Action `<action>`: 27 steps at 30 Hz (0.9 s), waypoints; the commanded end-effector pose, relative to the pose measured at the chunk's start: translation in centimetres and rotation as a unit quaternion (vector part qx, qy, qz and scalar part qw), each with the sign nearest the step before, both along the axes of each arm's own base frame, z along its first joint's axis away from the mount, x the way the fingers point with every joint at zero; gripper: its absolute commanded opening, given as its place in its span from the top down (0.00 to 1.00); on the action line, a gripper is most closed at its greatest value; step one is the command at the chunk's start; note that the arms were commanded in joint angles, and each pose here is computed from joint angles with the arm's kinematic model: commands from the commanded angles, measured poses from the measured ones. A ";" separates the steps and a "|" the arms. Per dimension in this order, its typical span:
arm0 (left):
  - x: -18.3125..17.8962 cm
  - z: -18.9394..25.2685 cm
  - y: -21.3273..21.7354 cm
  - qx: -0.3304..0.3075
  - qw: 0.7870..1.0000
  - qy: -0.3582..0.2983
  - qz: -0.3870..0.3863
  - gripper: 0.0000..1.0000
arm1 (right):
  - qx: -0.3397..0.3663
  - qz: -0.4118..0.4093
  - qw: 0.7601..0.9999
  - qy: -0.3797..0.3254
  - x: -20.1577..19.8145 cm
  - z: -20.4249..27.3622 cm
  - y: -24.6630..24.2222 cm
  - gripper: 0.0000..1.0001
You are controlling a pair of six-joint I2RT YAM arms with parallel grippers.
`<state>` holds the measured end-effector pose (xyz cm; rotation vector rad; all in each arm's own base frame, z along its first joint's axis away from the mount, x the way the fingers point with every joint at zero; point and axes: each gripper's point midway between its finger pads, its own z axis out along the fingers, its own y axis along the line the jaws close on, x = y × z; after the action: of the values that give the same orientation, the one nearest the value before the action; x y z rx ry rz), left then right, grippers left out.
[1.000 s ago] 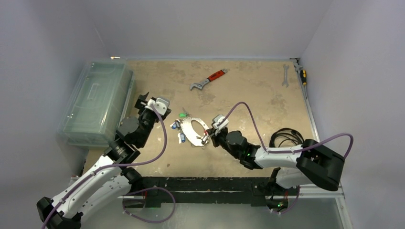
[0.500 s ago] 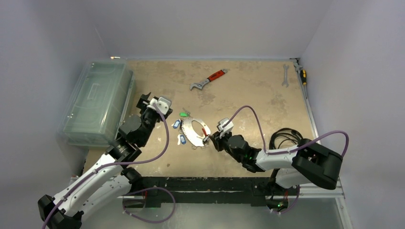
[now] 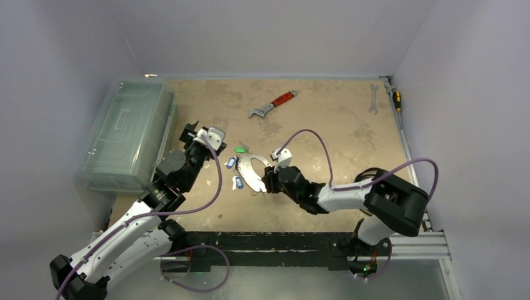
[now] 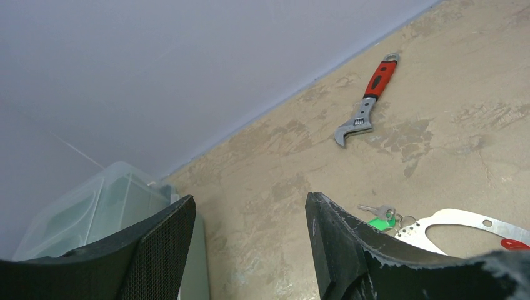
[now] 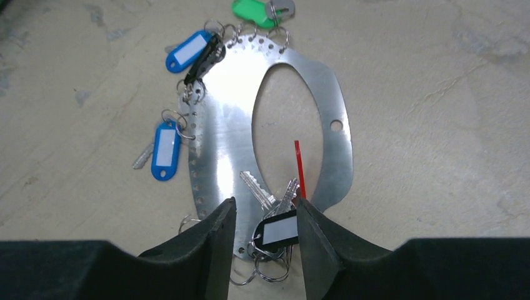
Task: Put the keys on the keyring
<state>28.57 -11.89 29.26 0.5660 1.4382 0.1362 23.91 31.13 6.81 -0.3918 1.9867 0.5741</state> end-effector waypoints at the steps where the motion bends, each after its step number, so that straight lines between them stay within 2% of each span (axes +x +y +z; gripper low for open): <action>1: 0.0 1.3 0.1 -0.025 1.000 -0.013 0.001 0.36 | -0.015 -0.037 0.998 0.043 0.5 -1.6 0.0 0.57; 9: 0.0 1.4 0.1 -0.026 1.000 -0.014 -0.001 0.36 | -0.025 -0.049 0.997 0.059 0.6 -2.8 -0.2 0.68; 20: 0.0 1.3 0.1 -0.026 1.000 -0.013 -0.001 0.36 | -0.036 -0.061 0.996 0.057 0.5 -1.7 -1.4 0.52; 23: 0.0 1.3 0.0 -0.026 1.000 -0.012 -0.002 0.36 | -0.032 -0.052 0.996 0.066 -0.2 -2.1 -1.6 0.52; 27: 0.1 1.2 0.0 -0.024 1.000 -0.010 -0.001 0.36 | -0.025 -0.042 0.996 0.079 -0.9 -2.2 -1.8 0.57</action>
<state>28.62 -11.79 29.24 0.5580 1.4416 0.1333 23.36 29.80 4.31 -0.3328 2.1519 0.4889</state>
